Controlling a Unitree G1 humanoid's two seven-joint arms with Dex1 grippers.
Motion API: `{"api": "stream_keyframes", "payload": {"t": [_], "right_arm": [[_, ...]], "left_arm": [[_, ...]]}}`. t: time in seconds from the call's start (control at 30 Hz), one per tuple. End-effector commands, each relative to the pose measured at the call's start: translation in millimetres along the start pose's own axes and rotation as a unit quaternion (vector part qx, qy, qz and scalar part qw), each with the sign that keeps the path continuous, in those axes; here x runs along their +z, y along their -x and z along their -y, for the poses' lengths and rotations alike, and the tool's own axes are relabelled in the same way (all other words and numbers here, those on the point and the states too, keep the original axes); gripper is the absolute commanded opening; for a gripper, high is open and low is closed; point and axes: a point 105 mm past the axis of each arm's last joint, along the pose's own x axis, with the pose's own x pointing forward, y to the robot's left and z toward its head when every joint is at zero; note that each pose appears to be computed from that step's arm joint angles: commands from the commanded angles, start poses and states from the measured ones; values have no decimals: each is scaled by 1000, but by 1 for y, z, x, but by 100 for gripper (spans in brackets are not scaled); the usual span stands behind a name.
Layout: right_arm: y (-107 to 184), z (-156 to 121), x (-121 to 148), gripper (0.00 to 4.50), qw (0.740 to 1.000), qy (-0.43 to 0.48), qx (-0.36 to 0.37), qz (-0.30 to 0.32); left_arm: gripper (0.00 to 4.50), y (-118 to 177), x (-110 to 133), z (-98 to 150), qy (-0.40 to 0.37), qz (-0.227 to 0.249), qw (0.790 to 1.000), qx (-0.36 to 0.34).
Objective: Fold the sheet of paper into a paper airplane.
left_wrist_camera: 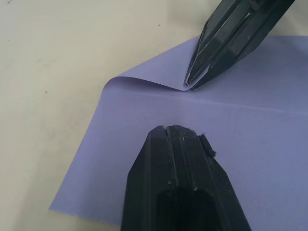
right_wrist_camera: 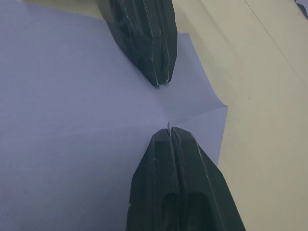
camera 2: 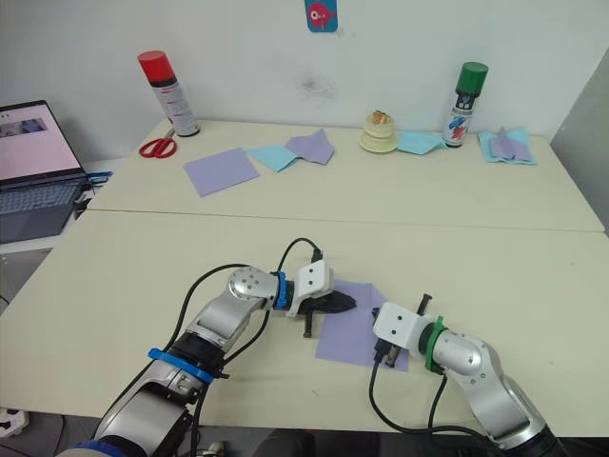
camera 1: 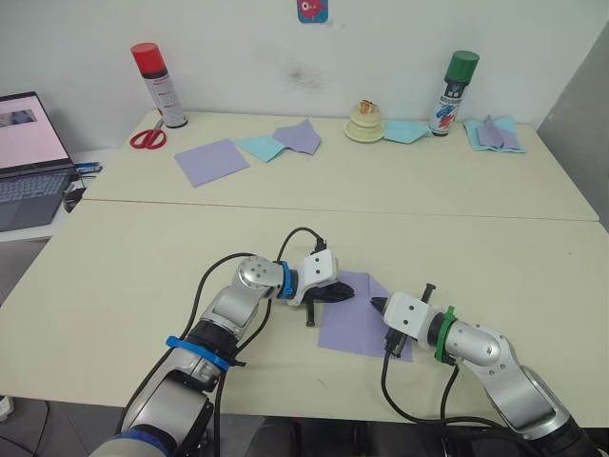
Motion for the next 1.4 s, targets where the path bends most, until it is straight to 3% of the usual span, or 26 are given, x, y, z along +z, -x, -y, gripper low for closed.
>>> {"api": "stream_keyframes", "payload": {"t": [0.03, 1.0, 1.4], "right_arm": [[-3, -10, -6, 4, 1000, -9, 22, -18], [-7, -16, -3, 4, 998, -65, 12, -25], [-5, -26, -15, 4, 997, -45, 33, -49]], "left_arm": [[0, -6, -14, 15, 9, -30, 999, -32], [0, -7, -15, 18, 13, -30, 999, -33], [0, -6, -15, 17, 13, -31, 999, -32]]}}
